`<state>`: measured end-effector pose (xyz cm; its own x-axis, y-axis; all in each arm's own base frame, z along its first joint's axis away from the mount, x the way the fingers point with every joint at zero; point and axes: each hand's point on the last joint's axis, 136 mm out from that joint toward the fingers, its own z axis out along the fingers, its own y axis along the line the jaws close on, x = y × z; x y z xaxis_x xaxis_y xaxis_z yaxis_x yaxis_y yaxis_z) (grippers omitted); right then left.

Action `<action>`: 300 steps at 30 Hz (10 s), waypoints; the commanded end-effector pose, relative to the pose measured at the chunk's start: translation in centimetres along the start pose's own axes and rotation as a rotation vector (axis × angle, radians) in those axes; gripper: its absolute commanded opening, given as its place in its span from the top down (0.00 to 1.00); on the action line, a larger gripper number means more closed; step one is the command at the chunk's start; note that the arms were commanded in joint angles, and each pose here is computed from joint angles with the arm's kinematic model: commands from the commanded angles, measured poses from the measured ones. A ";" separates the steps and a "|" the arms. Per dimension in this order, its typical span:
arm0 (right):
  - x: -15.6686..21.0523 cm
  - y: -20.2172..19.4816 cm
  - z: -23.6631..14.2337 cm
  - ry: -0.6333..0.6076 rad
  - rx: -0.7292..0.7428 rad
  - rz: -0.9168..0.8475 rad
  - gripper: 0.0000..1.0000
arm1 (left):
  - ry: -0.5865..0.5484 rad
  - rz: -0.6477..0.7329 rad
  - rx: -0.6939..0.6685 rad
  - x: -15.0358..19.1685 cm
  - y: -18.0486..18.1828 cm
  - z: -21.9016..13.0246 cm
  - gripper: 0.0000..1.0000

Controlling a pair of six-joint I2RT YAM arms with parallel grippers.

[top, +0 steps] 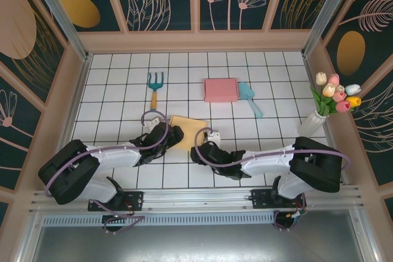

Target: Fold the paper box

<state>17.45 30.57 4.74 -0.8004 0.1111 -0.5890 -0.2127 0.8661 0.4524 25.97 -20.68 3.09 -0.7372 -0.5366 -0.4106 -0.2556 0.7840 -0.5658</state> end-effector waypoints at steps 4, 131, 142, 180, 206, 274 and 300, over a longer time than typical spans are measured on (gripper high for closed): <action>-0.7 2.1 0.0 -0.020 -0.058 0.015 0.49 | 0.016 0.028 -0.100 0.8 2.7 0.5 0.24; -7.6 -5.5 4.5 -0.208 0.113 -0.247 0.61 | 0.138 0.126 0.070 3.2 -0.5 0.9 0.31; -9.0 -7.4 0.5 -0.109 0.119 -0.067 0.77 | -0.070 0.223 0.088 -2.4 -3.1 -4.1 0.29; -9.8 -9.0 7.3 0.118 -0.047 0.181 1.00 | 0.330 0.565 0.356 0.4 -10.3 9.0 0.39; -8.4 -10.6 1.1 0.034 -0.014 0.173 1.00 | 0.080 0.370 0.201 -3.3 -8.5 3.7 0.34; -16.4 -6.8 4.7 -0.046 -0.020 -0.234 0.40 | 0.060 -0.003 0.378 0.4 -5.8 -1.2 0.31; -15.0 -2.1 4.9 0.002 -0.295 -0.200 0.50 | -0.040 0.090 0.274 -6.9 -8.6 4.3 0.33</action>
<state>33.30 26.72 6.15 -0.7666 -0.0601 -0.6393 -0.4406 0.7735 0.4556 34.17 -24.32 5.47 -0.7355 -0.5150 -0.4403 -0.0874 0.7165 -0.6921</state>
